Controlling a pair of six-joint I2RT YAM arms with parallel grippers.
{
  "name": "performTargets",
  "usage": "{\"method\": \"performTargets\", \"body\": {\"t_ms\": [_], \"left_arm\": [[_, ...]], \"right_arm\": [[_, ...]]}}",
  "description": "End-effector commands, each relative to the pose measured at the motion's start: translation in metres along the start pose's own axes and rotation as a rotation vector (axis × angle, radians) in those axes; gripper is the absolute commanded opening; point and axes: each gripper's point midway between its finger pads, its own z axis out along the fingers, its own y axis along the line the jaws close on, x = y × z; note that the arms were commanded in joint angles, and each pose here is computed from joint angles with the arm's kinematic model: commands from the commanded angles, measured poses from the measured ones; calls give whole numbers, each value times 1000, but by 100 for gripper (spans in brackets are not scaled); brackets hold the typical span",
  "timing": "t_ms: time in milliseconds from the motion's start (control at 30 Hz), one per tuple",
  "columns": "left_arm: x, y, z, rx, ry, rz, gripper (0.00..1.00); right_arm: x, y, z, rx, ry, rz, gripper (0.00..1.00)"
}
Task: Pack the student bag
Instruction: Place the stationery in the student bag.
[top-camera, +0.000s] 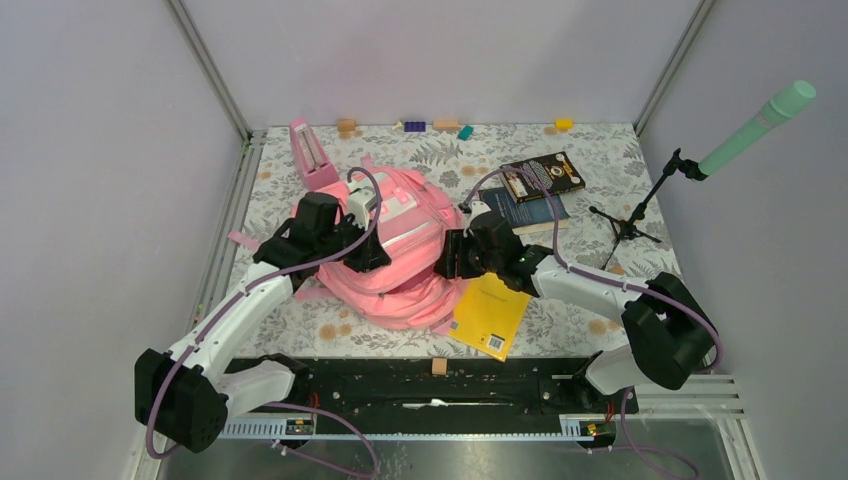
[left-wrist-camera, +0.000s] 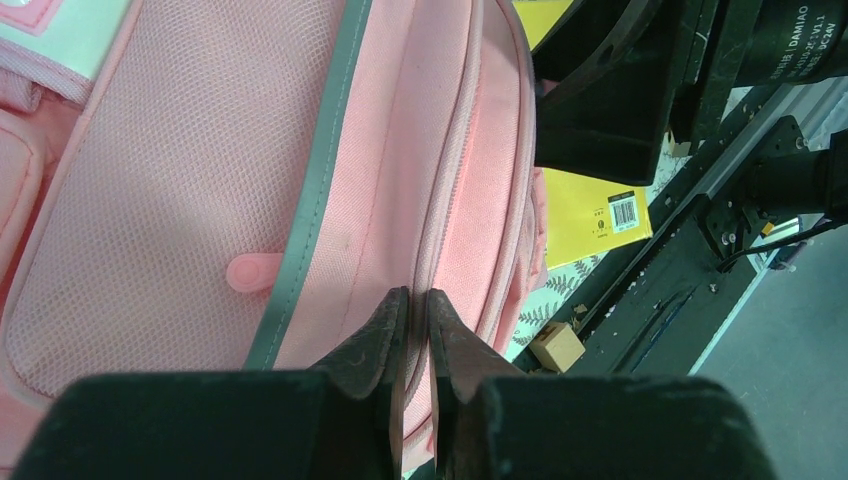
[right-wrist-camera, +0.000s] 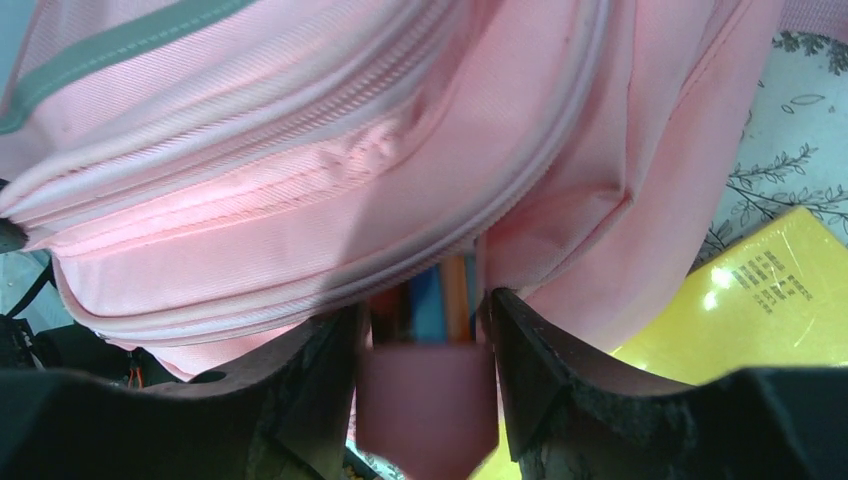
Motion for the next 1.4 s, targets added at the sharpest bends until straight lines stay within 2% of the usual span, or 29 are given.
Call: {"method": "performTargets", "body": {"t_ms": [0, 67, 167, 333, 500, 767, 1000, 1367], "left_arm": [[-25, -19, -6, 76, -86, 49, 0], [-25, -19, -6, 75, -85, 49, 0], [-25, -19, -6, 76, -87, 49, 0], [-25, -19, -6, 78, -87, 49, 0], [-25, -19, -6, 78, -86, 49, 0], [-25, -20, -6, 80, -85, 45, 0], [-25, -16, -6, 58, -89, 44, 0], [-24, -14, -6, 48, -88, 42, 0]], "right_arm": [[-36, 38, -6, -132, -147, -61, 59], [-33, 39, -8, -133, -146, -84, 63], [-28, 31, -9, -89, -144, -116, 65], [-22, 16, -14, -32, -165, -121, 65], [-21, 17, -25, -54, -208, -116, 61], [-23, 10, -57, 33, -294, -140, 64], [-16, 46, -74, 23, -341, -81, 62], [28, 151, -44, -76, -273, -118, 59]]}}
